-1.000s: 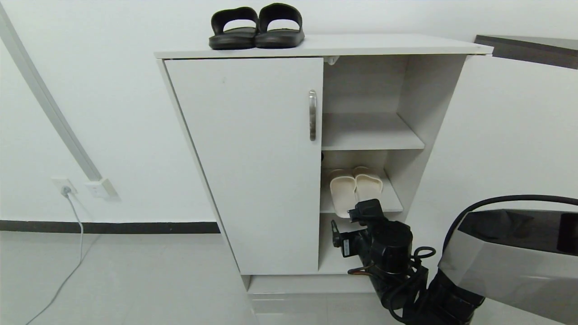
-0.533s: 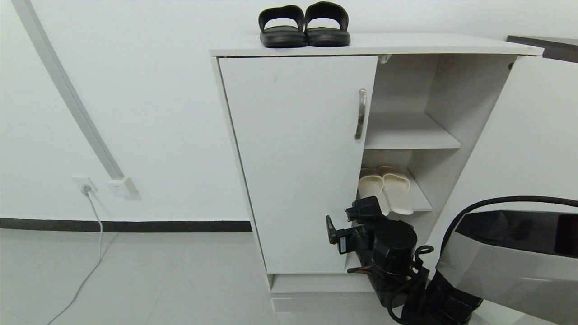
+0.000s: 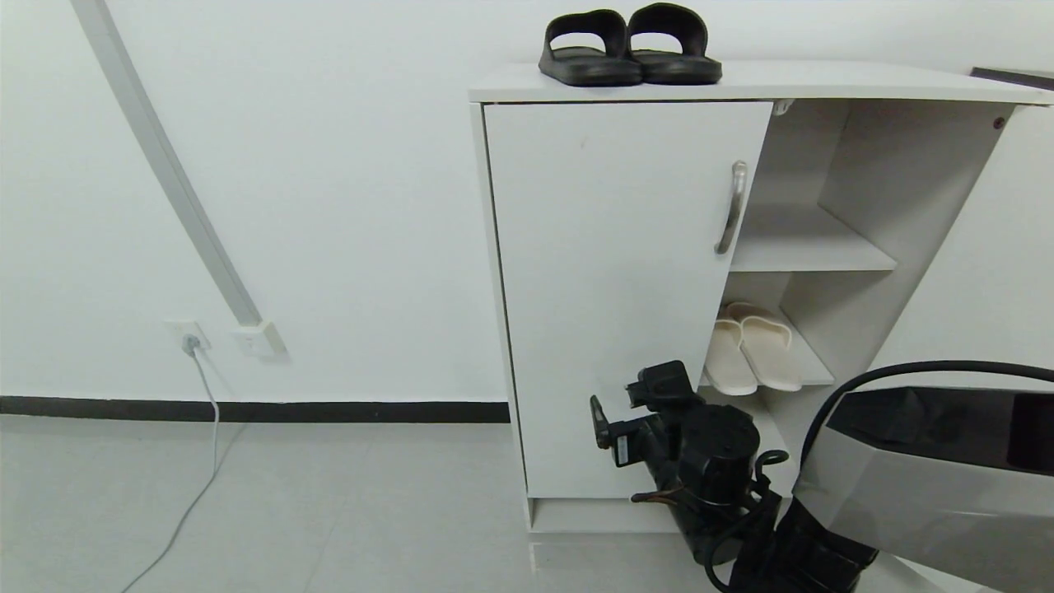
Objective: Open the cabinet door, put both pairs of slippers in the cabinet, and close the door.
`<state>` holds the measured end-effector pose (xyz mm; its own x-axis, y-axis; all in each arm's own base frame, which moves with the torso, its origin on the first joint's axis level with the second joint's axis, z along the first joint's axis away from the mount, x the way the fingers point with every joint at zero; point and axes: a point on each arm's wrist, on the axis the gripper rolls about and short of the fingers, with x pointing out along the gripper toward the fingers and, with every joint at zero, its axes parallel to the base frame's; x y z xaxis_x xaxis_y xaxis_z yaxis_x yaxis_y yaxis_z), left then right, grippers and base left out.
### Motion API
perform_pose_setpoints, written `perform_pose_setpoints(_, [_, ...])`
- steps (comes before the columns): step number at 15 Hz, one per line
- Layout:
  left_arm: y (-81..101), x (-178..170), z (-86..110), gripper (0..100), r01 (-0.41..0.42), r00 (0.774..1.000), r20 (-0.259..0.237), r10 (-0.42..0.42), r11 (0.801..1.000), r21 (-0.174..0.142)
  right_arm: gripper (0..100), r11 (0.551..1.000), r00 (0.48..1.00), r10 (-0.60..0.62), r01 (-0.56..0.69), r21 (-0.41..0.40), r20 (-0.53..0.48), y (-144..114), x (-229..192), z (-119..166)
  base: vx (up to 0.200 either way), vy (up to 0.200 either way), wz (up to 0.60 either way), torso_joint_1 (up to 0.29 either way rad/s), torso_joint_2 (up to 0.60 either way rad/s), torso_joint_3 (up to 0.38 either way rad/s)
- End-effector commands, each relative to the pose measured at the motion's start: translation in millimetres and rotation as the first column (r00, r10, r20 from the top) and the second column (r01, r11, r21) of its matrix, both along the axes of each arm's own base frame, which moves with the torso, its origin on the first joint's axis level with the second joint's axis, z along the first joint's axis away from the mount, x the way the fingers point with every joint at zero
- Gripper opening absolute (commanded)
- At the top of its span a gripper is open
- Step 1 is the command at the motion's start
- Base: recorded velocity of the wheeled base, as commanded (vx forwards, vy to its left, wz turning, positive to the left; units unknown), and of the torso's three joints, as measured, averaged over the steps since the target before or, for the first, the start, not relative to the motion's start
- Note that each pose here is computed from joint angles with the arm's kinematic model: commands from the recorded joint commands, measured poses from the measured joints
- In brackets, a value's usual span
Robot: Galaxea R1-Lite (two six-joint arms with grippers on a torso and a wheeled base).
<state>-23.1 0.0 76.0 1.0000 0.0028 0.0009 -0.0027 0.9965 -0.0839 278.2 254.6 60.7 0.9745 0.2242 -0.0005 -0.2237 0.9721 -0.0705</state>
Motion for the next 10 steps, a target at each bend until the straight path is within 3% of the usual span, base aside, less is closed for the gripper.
perform_pose_setpoints(1, [0.0, 0.1, 0.0, 0, 0.0, 1.0, -0.001, 0.0, 1.0, 0.0, 100, 1.0, 1.0, 0.007, -0.007, -0.01, -0.008, 0.2, -0.5, -2.0, 0.0, 0.0, 0.0, 0.0, 0.0, 0.0])
perform_pose_setpoints(10, [0.0, 0.1, 0.0, 0, 0.0, 1.0, -0.001, 0.0, 1.0, 0.0, 100, 0.997, 0.998, 0.059, -0.06, -0.039, -0.028, -5.9, -2.1, -5.9, 0.0, 0.0, 0.0, 0.0, 0.0, 0.0])
